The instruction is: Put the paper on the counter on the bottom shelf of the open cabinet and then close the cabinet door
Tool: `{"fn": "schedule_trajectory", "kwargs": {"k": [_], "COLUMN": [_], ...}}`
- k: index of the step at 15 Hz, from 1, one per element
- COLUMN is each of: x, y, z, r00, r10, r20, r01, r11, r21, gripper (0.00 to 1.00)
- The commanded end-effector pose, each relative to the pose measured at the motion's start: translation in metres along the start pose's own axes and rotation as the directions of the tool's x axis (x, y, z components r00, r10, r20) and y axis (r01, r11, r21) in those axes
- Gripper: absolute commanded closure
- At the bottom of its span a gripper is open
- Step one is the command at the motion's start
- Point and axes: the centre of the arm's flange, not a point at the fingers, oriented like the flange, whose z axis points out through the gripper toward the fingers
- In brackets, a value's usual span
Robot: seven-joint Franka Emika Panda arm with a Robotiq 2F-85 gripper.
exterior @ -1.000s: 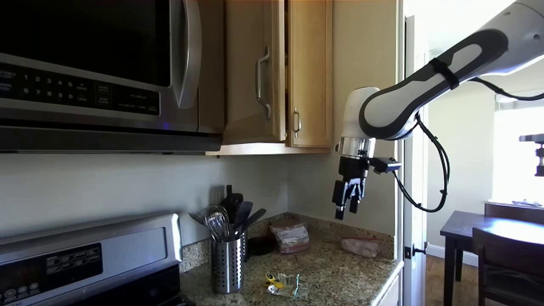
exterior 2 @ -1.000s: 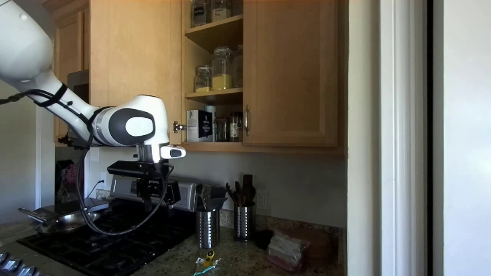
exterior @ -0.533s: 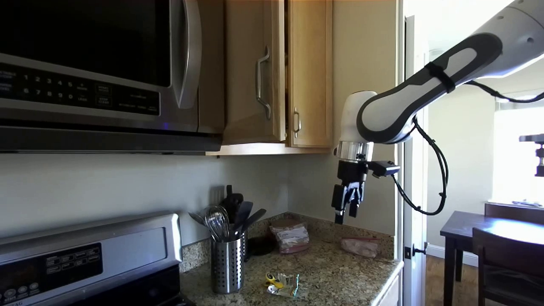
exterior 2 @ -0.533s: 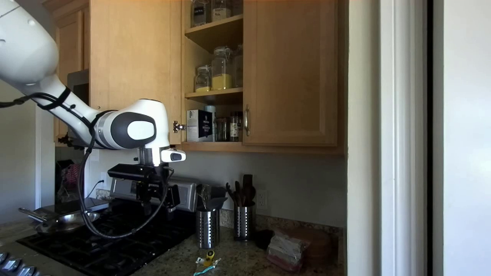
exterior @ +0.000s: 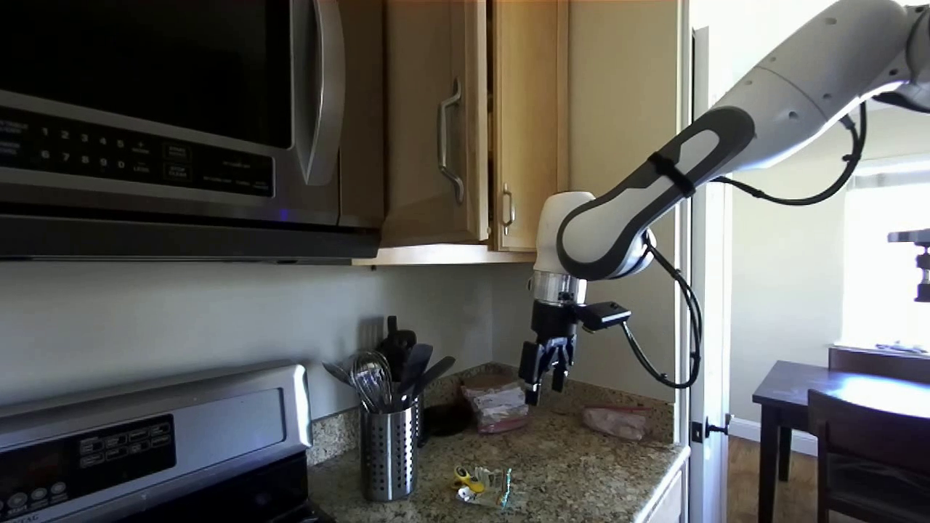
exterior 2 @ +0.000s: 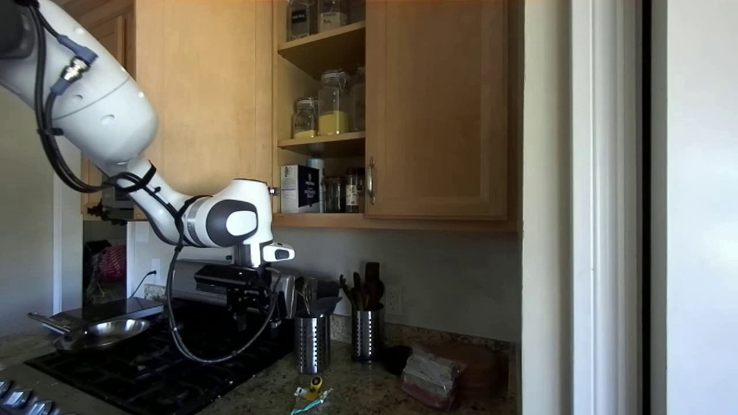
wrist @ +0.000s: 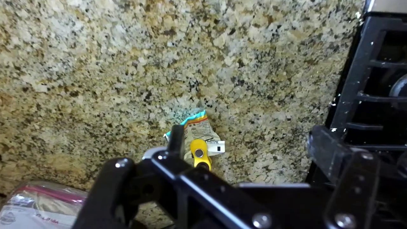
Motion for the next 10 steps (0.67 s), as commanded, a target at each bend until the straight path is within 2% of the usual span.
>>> {"fn": "schedule_trajectory", "kwargs": {"k": [1,8,9,10], "x": [0.048,0.088,0.071,0.075], "y": [-0.004,0.016,0.016,0.019], "z": [0.034,0.091,0.084,0.090], "r00": [1.000,0.992,0.995,0.994], "r10": [0.025,0.115,0.081,0.090], "r20": [0.013,0.046,0.058,0.060], "r01": [-0.025,-0.112,-0.079,-0.088], "r11": [1.000,0.992,0.996,0.996], "r21": [-0.017,-0.057,-0.028,-0.032], "gripper": [0.00,0.00,0.00,0.00]}}
